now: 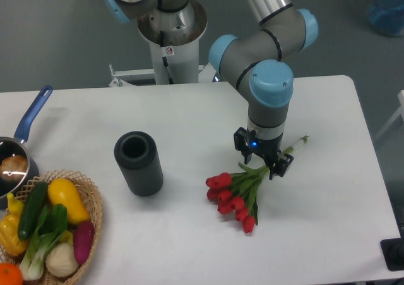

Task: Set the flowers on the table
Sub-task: 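Open the gripper to release the tulips and lift it away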

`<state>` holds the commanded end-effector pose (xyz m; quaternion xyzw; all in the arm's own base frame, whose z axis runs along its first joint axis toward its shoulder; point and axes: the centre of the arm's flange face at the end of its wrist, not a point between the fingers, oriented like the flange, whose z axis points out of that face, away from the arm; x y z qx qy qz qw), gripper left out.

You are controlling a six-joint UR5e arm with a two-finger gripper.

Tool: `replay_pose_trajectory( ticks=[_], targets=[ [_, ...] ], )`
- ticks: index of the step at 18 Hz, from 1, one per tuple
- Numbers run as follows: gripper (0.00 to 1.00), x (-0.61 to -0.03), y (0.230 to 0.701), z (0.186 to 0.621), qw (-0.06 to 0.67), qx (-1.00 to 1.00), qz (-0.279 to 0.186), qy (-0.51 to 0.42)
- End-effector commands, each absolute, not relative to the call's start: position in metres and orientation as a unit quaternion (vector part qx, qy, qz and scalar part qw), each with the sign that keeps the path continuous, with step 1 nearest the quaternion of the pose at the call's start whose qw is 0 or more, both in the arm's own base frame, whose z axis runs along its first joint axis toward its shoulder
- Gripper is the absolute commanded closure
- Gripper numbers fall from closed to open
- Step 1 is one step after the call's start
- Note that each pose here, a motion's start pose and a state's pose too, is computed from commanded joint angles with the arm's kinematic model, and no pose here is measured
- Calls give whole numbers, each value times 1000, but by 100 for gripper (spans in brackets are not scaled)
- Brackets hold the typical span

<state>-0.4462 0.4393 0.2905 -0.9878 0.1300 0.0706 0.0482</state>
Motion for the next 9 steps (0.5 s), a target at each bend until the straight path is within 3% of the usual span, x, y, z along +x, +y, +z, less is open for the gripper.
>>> replay_pose_trajectory(
  ticks=[9],
  targets=[
    [0, -478, 427, 281, 51, -986, 87, 132]
  ],
)
